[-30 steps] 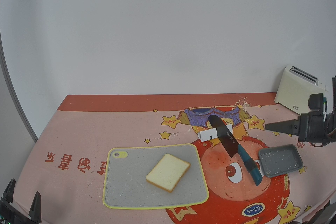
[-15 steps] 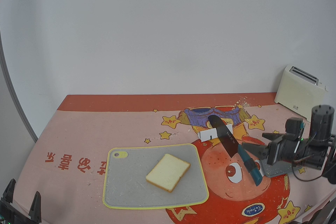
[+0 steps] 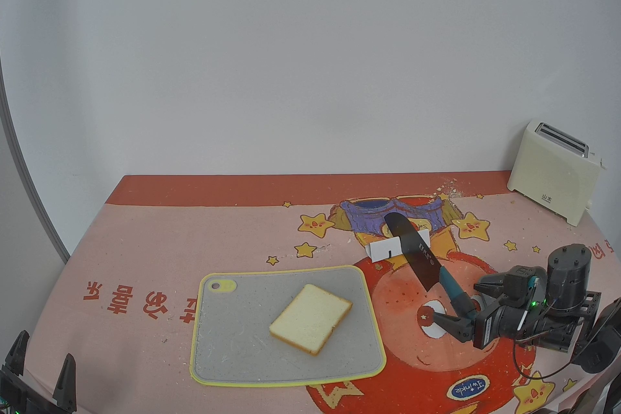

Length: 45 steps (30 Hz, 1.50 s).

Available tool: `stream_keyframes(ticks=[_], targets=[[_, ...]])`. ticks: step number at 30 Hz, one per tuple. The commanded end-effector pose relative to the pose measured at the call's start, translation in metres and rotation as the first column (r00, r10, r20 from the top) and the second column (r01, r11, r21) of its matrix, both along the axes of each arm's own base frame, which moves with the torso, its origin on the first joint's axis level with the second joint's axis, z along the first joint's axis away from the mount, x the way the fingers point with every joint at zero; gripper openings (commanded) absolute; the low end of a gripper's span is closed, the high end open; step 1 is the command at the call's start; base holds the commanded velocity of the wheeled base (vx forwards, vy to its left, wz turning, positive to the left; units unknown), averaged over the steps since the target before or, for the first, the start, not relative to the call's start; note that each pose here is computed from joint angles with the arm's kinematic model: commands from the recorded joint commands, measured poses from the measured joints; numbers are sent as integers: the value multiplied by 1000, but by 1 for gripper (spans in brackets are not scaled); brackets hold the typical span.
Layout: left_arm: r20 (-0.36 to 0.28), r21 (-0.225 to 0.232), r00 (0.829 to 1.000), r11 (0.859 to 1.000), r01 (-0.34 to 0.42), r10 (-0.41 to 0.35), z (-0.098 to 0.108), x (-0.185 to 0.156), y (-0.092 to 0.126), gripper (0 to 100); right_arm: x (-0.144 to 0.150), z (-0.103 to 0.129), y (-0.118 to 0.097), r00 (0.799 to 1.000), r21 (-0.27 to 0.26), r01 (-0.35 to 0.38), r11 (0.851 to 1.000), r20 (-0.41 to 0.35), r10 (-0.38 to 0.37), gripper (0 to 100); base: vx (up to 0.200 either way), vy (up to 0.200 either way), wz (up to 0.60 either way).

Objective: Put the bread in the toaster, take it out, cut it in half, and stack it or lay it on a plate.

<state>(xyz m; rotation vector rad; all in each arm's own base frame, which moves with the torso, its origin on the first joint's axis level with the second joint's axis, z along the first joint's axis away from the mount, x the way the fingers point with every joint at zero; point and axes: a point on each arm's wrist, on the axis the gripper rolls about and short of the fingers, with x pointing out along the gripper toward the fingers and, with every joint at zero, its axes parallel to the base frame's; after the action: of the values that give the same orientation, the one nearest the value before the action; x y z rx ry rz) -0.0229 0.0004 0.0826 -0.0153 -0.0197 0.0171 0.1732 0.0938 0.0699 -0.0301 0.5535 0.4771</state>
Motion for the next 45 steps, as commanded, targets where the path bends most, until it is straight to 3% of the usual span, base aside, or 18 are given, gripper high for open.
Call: stream_keyframes(ticks=[1,12,18,24,31,45], targets=[[-1,0,1000,1000,0,0,-5,0,0,100,0,-3,3,1000,-9,-11,1000,-13,11,100,0,0,0],[-1,0,1000,1000,0,0,-5,0,0,100,-11,11,9,998,1,-8,1000,58,7,100,0,0,0],[0,0,1000,1000,-1,1,-5,0,0,100,-14,11,16,996,7,62,998,60,-62,100,0,0,0],[-1,0,1000,1000,-1,1,-5,0,0,100,-14,2,19,996,-33,77,996,39,-76,100,0,0,0],[-1,0,1000,1000,0,0,-5,0,0,100,-18,2,24,997,-41,66,997,47,-64,100,0,0,0],[-1,0,1000,1000,0,0,-5,0,0,100,-19,0,28,992,-78,114,990,71,-108,100,0,0,0]])
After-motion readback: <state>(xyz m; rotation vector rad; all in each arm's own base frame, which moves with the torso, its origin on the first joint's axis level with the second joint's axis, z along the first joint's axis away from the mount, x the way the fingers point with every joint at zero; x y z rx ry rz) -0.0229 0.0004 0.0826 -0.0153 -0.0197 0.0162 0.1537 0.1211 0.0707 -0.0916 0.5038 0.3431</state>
